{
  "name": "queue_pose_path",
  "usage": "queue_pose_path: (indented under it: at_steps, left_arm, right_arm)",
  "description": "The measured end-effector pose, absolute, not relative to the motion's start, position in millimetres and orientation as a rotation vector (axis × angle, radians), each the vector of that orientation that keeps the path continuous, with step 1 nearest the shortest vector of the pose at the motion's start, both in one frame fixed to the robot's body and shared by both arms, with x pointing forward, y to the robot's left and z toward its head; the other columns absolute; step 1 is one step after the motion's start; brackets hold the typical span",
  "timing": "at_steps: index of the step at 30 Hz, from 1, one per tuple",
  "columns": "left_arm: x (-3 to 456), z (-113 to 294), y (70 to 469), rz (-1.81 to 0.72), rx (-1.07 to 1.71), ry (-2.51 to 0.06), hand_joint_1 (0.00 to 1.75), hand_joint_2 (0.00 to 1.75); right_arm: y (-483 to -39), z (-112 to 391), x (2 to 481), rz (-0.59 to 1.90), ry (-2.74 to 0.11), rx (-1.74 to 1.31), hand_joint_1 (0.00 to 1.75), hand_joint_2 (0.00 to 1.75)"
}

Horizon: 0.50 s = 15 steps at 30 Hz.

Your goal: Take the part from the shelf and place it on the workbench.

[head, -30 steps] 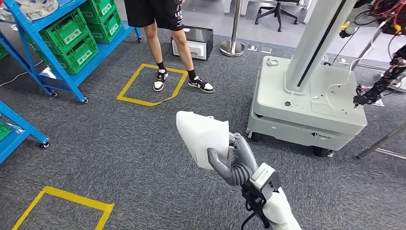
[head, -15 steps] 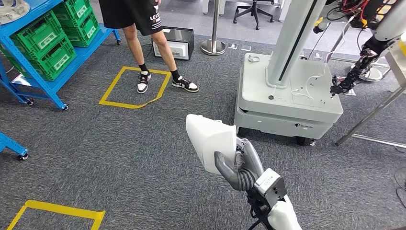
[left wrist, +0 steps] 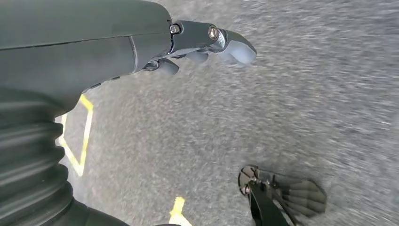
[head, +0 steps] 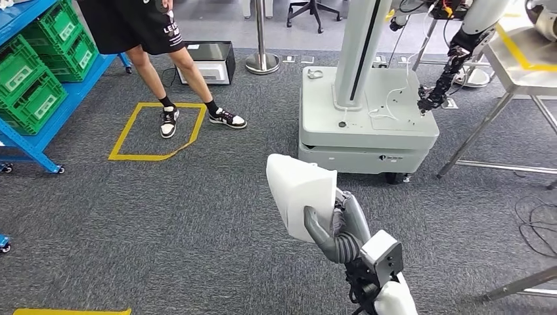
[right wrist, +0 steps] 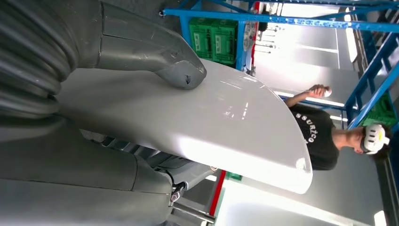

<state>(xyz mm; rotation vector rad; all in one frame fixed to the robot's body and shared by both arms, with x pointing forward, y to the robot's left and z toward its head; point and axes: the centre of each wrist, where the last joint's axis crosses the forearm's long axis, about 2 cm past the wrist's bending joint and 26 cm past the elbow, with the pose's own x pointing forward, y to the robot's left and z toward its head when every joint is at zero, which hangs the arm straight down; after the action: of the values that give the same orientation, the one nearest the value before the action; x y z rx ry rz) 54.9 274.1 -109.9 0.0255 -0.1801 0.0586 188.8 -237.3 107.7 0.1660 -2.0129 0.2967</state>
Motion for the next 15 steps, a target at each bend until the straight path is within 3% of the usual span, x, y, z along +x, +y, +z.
queue_pose_path:
  at_steps: [15]
  left_arm:
    - [47.2,-111.0,280.9,0.1,0.051,-0.153,0.0,1.75]
  right_arm:
    - [-212.0,94.9,203.8,0.419,-2.009,0.245,1.75,1.75]
